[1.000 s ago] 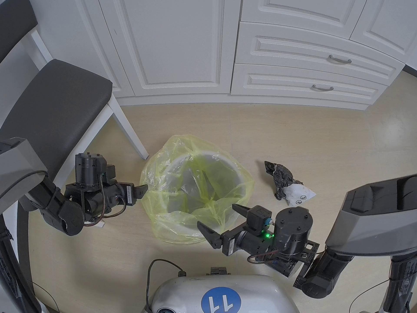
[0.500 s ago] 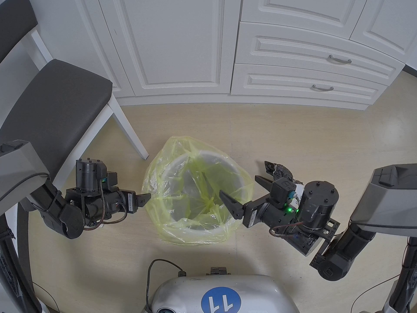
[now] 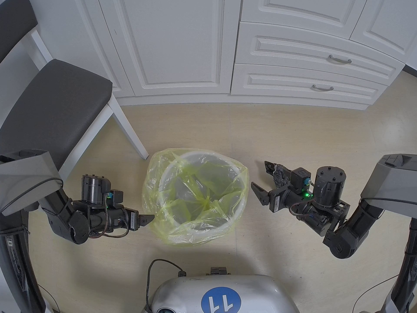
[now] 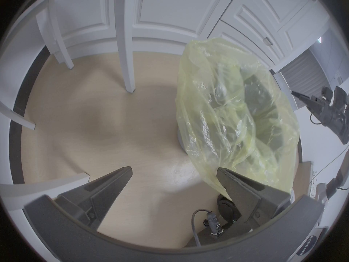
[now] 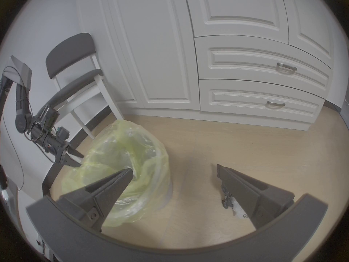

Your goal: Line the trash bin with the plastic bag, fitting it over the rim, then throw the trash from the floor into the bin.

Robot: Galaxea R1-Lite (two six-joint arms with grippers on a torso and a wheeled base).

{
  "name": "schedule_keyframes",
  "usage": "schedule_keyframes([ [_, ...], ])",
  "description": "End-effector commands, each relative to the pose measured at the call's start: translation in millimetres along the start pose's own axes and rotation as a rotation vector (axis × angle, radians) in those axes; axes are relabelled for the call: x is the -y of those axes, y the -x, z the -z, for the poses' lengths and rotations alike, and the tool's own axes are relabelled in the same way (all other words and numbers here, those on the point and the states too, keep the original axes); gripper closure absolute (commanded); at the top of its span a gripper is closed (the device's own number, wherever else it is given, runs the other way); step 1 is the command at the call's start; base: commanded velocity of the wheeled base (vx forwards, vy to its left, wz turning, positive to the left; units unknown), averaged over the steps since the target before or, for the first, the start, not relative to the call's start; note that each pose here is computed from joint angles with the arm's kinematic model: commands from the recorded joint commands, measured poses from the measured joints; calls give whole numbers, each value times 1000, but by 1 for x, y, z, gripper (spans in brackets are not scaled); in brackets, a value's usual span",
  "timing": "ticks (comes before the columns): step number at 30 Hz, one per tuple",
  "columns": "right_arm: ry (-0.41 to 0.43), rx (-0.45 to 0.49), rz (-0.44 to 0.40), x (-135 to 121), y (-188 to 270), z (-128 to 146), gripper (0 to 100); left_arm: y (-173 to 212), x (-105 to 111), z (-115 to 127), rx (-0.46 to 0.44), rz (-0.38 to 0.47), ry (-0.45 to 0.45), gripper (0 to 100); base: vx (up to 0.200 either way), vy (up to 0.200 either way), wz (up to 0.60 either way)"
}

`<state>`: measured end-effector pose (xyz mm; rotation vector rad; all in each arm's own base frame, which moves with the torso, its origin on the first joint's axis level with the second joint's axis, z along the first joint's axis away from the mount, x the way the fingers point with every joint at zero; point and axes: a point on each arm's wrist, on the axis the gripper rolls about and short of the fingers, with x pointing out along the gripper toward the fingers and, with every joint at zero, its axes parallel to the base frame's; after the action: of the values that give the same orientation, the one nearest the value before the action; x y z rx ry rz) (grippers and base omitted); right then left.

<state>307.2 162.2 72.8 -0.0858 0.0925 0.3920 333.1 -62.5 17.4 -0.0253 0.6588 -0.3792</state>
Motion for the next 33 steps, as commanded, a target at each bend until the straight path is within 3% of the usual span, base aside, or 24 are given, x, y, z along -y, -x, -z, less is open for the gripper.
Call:
schedule_keyframes([
  [1,-1,-17,49,17,-11,8,0,-22,-7,17,-59,-4,21,0,0,0,0],
  [10,2,-55,59,20,-20,25,0,-41,-3,-1,22,-12,172,0,0,0,0],
  [14,4,-60,45,14,-21,27,0,-48,-10,-7,89,-89,194,0,0,0,0],
  [18,7,-54,24,7,-19,26,0,-48,-13,-8,116,-95,202,0,0,0,0],
  [28,4,-16,-19,-14,-24,30,0,-34,-6,-10,122,-75,198,0,0,0,0],
  [33,12,-67,4,-9,-36,56,0,-11,-1,-12,104,30,197,0,0,0,0],
])
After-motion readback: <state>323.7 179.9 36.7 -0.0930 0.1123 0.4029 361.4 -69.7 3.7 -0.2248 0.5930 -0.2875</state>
